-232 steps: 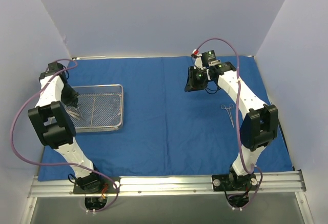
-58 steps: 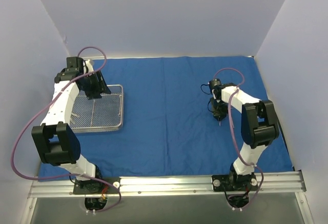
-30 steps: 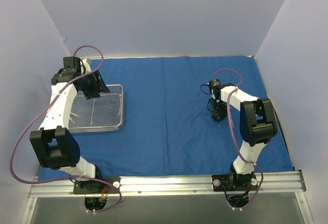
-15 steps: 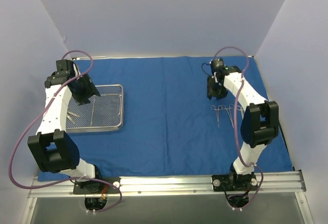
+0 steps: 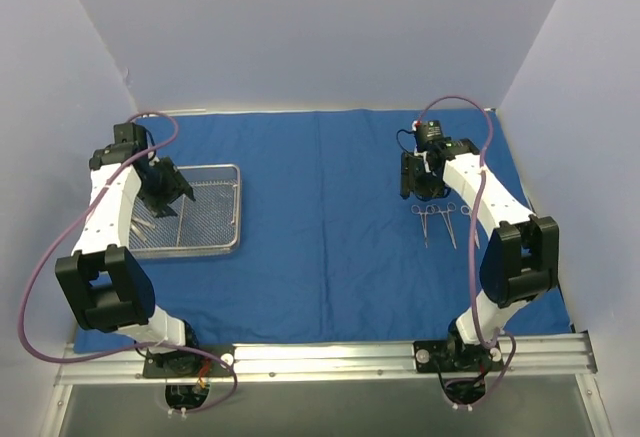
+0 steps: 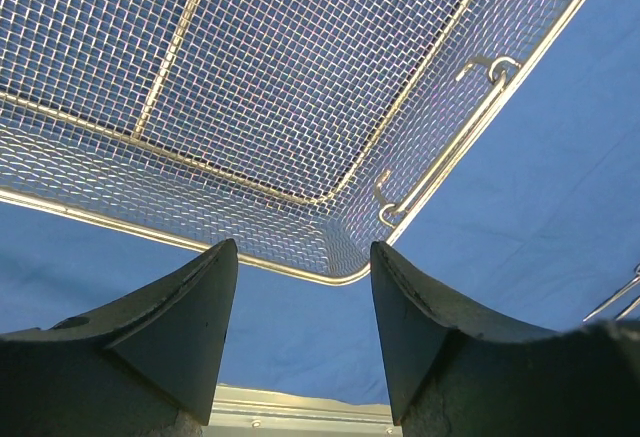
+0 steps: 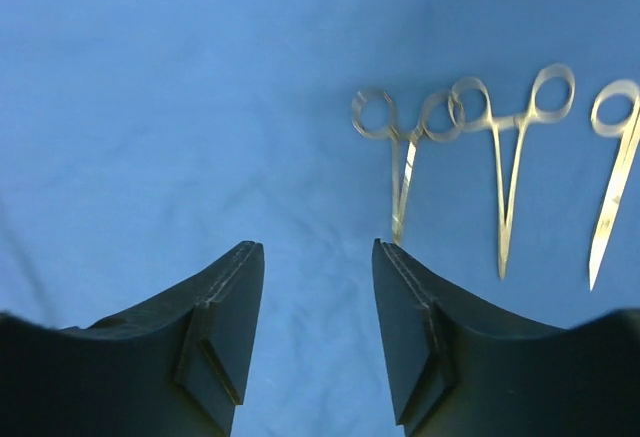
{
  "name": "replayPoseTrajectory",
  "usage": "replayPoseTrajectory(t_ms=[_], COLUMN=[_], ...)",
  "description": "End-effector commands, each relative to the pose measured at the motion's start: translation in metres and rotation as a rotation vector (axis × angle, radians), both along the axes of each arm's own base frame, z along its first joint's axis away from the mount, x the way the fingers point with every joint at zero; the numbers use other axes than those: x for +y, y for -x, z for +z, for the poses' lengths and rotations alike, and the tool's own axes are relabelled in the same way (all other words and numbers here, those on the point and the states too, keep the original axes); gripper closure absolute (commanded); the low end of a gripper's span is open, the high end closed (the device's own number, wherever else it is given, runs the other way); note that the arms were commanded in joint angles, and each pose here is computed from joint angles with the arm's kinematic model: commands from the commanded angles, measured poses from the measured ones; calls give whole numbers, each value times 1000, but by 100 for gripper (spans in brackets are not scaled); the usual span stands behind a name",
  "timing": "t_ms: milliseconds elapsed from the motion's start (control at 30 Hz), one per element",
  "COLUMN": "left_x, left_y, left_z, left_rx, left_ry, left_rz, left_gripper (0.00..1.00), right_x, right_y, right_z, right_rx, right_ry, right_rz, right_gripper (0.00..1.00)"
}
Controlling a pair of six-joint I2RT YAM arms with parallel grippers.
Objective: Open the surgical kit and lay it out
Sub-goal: Place the medical item in the surgical kit.
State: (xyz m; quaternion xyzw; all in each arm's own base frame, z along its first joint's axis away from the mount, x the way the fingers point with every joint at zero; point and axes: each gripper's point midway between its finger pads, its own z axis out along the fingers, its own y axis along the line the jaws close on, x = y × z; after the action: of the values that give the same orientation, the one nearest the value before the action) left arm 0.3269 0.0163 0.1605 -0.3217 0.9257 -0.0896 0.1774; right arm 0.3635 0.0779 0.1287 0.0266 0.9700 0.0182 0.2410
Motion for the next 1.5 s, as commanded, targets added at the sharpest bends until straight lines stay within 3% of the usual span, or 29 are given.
replayPoseTrajectory(t_ms=[0, 667, 1167, 1467], left_x=[-2, -18, -17, -16], left_y=[5, -22, -29, -30], left_z=[11, 1, -5, -5], left_rx=[-21, -73, -59, -58], left_ry=[-24, 58, 68, 73], left_rz=[-9, -59, -68, -68], left_gripper=[36, 36, 36, 36], right_x=[-12, -41, -45, -36], right_y=[7, 2, 17, 22], right_z=[-17, -94, -118, -129], right_rx=[29, 205, 270, 300], right_ry=[19, 104, 95, 47], right_rz=[-13, -35, -42, -20], right_gripper=[52, 46, 47, 54])
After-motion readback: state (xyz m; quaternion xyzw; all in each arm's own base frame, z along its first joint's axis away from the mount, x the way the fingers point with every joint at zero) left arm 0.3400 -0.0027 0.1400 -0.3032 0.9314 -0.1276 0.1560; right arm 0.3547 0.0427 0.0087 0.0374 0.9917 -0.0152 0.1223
